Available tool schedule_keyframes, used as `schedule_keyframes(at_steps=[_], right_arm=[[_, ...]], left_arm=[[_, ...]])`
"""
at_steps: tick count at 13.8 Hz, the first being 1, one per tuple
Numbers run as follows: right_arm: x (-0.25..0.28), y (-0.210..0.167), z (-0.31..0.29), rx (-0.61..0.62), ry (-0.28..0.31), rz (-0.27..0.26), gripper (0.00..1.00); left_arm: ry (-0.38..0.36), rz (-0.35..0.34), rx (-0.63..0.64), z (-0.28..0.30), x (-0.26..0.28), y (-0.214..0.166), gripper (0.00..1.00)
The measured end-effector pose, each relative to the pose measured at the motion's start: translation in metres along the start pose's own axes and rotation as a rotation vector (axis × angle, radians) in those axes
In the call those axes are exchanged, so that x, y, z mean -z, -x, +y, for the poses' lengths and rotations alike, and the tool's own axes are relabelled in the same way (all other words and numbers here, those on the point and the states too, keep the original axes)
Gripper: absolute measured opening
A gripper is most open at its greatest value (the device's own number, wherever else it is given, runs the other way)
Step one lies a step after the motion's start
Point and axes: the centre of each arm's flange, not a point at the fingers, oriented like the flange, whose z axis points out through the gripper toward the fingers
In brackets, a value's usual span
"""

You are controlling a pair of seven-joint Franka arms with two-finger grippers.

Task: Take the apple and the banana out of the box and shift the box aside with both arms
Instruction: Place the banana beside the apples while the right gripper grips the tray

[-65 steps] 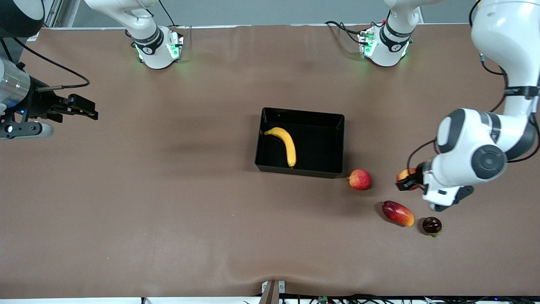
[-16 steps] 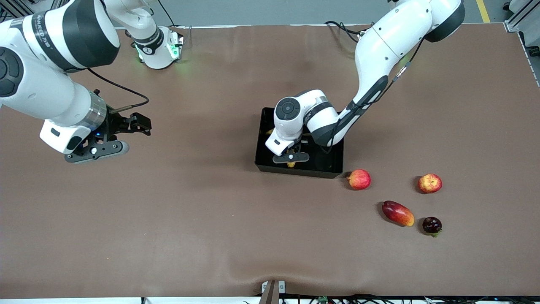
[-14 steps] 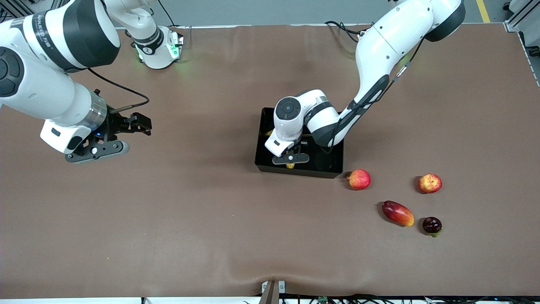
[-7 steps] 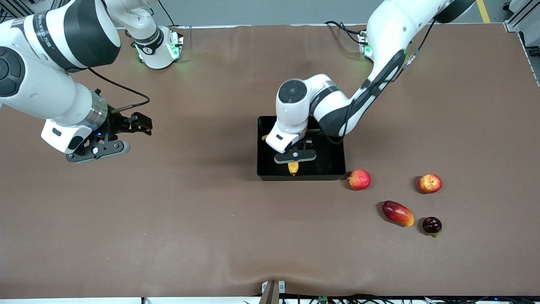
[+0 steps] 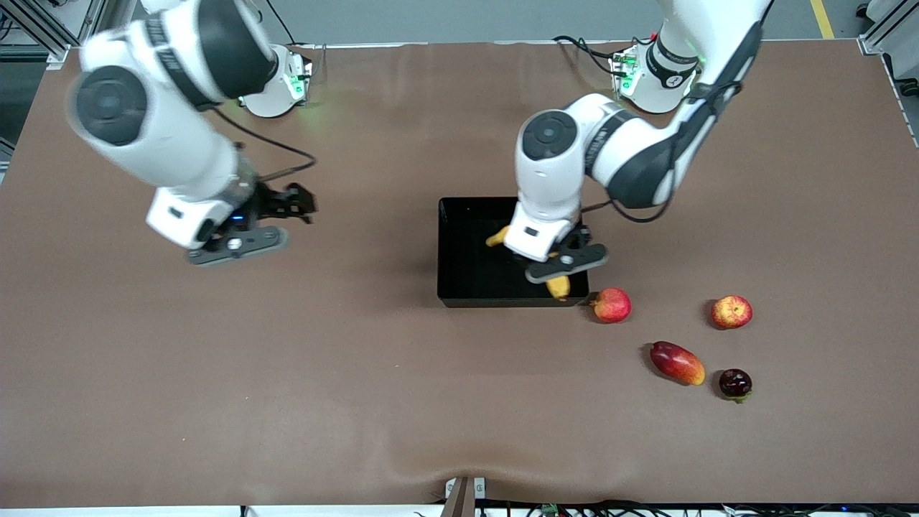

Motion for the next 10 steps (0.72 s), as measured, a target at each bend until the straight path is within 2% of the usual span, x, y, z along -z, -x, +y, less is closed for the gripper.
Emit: schedule_keyframes(at_steps=[3,6,8,10], right_arm=[[-0.033,-0.009,-0.046,-0.002,0.004,0.015,1.0],[-0.078,-0.02,-0.075,0.029,0.017,0.0,1.0],[-0.105,-0.024,-0.097,0.051,0.021,0.001,1.0],[-0.132,-0.026,-0.126,0.023,0.011,0.022,1.0]], left_arm=[[-0.075,-0.064,-0.053,-0.059,-0.016,-0.038,0.39],[-0.111,-0.141,-0.123,-0.133,-0.05,-0.072,0.39],[-0.137,-0.204,-0.132,-0.178,-0.081,-0.082,0.39],[-0.143,-0.249,-0.109,-0.215,-0.112,-0.085,0.39]])
